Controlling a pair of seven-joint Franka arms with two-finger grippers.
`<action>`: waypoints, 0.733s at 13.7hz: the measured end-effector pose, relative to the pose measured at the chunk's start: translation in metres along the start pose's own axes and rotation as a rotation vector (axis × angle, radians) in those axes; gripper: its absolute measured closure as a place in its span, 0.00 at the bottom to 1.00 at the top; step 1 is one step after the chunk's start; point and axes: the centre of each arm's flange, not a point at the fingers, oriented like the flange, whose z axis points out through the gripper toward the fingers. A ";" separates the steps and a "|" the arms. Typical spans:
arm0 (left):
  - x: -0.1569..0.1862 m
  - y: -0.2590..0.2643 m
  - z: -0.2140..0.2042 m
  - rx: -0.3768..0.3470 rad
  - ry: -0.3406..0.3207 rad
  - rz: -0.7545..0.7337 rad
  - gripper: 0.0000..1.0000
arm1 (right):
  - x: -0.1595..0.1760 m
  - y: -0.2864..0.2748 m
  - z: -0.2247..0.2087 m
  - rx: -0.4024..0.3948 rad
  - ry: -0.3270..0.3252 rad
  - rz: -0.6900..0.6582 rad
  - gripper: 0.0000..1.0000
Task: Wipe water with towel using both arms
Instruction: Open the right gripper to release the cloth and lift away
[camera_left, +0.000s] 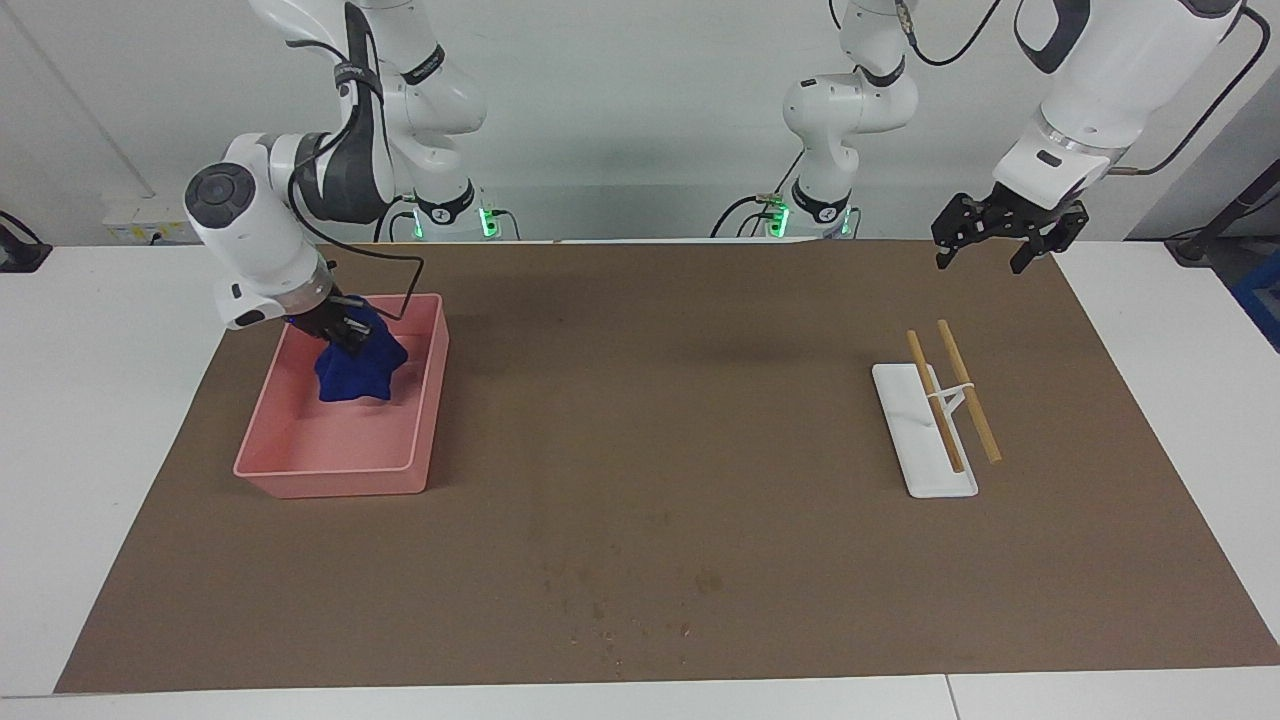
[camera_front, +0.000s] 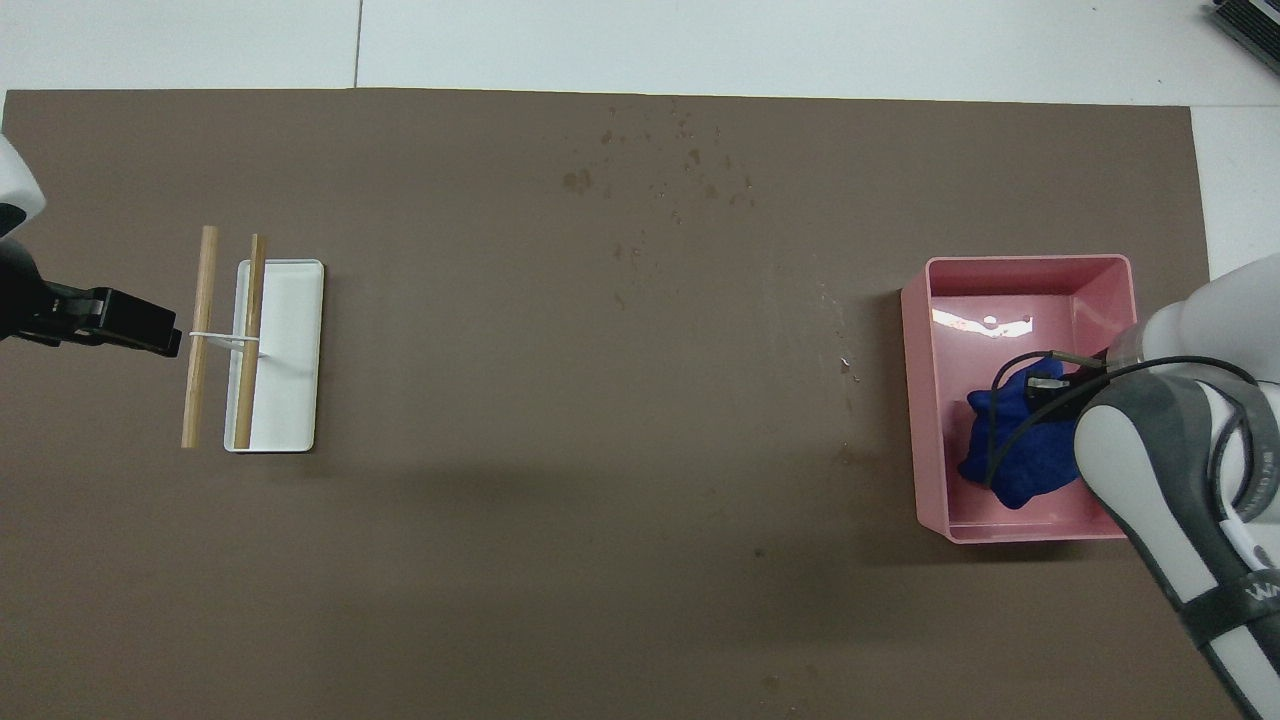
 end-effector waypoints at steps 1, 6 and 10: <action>0.000 0.000 0.000 0.000 0.000 0.000 0.00 | 0.000 -0.004 0.008 0.000 0.000 -0.007 0.87; 0.000 0.000 0.000 0.000 0.000 0.000 0.00 | -0.004 -0.019 0.023 -0.004 0.001 -0.037 0.60; 0.000 0.000 0.000 0.000 0.000 0.000 0.00 | 0.002 -0.023 -0.018 0.001 0.031 -0.041 0.16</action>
